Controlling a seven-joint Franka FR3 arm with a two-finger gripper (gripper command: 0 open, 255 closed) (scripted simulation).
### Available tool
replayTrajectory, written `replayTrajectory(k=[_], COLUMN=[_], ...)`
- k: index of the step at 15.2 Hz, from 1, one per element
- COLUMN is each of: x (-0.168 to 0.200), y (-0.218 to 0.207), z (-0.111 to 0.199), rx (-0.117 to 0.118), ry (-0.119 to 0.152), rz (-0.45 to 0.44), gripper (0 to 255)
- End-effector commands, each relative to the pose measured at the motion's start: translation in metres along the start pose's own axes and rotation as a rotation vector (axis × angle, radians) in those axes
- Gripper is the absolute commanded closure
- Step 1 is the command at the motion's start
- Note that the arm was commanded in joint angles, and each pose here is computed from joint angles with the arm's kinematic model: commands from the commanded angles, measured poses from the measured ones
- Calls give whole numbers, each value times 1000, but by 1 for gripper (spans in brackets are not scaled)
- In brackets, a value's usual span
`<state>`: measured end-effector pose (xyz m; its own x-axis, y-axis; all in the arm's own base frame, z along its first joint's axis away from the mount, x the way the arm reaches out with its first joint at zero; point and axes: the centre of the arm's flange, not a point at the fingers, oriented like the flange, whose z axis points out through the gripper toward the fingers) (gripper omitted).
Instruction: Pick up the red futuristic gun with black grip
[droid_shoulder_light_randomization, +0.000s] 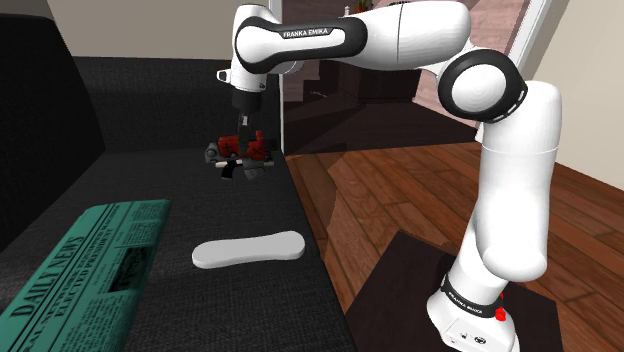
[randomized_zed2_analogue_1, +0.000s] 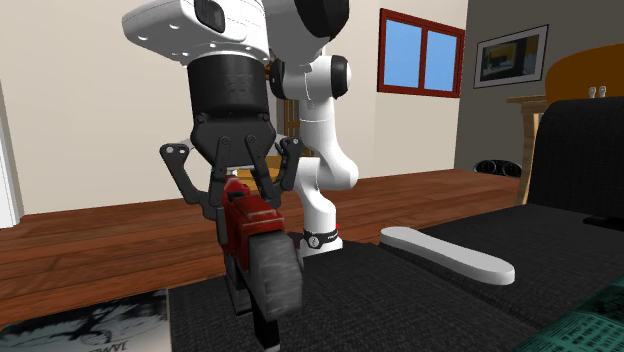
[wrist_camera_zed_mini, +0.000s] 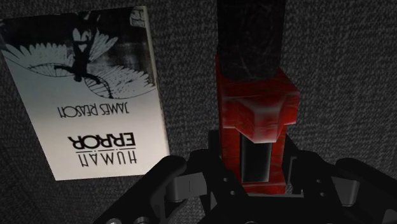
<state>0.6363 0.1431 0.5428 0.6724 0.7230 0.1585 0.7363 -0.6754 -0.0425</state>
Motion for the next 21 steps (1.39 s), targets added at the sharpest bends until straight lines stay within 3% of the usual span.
replayTrajectory(k=[1,6,21], x=[0,0,13], y=[0,0,-4], z=[1,1,-77], rx=[1,1,1], ry=[-1,-1,-1], rz=[0,0,0], gripper=[255,255,255])
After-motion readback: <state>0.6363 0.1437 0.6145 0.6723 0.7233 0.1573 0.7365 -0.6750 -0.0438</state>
